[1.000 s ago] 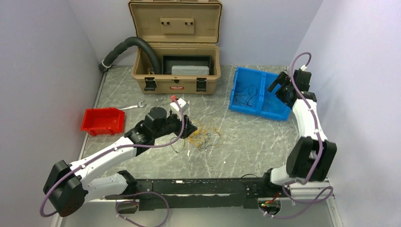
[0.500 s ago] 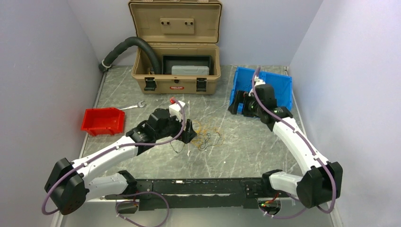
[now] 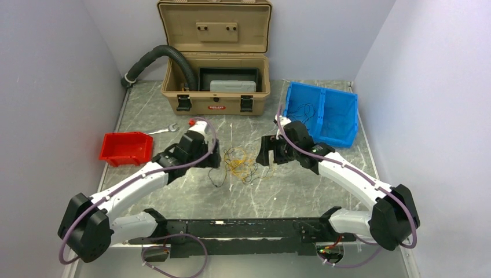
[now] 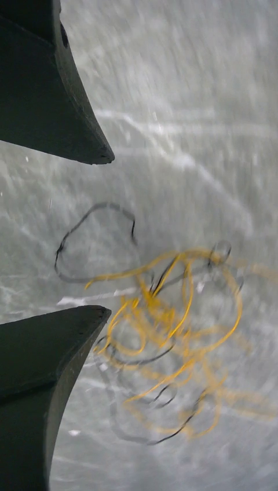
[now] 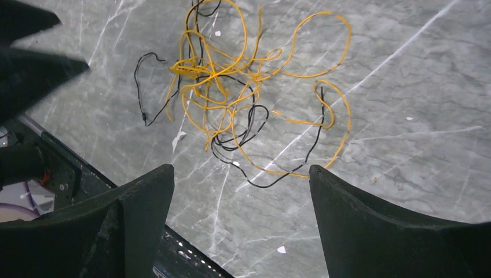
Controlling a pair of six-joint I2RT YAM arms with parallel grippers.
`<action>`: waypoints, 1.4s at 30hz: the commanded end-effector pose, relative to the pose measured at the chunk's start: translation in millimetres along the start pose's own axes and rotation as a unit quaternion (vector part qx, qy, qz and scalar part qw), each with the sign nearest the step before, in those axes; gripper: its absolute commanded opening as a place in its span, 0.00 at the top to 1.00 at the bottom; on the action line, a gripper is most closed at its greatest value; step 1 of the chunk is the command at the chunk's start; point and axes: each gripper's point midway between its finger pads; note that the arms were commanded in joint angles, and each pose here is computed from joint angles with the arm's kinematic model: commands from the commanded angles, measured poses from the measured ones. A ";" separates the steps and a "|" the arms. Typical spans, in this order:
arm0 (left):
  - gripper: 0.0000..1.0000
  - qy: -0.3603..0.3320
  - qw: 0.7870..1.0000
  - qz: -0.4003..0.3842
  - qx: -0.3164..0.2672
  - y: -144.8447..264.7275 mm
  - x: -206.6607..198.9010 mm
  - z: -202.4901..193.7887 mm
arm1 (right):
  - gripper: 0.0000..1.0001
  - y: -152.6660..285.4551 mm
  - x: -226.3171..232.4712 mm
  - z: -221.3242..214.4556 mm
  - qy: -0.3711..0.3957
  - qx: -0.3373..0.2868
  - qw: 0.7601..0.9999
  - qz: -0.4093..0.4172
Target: Untangle the cables
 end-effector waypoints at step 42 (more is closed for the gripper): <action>0.67 0.598 0.670 0.437 0.043 19.0 342.4 -4.8 | 0.12 18.2 26.5 12.5 0.037 -0.027 0.998 0.042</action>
Point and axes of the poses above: each gripper's point midway between its finger pads, its own y axis back along the fingers, its own x axis along the line the jaws close on, z = x × y, and after that the axes turned 7 degrees about -y, right-handed
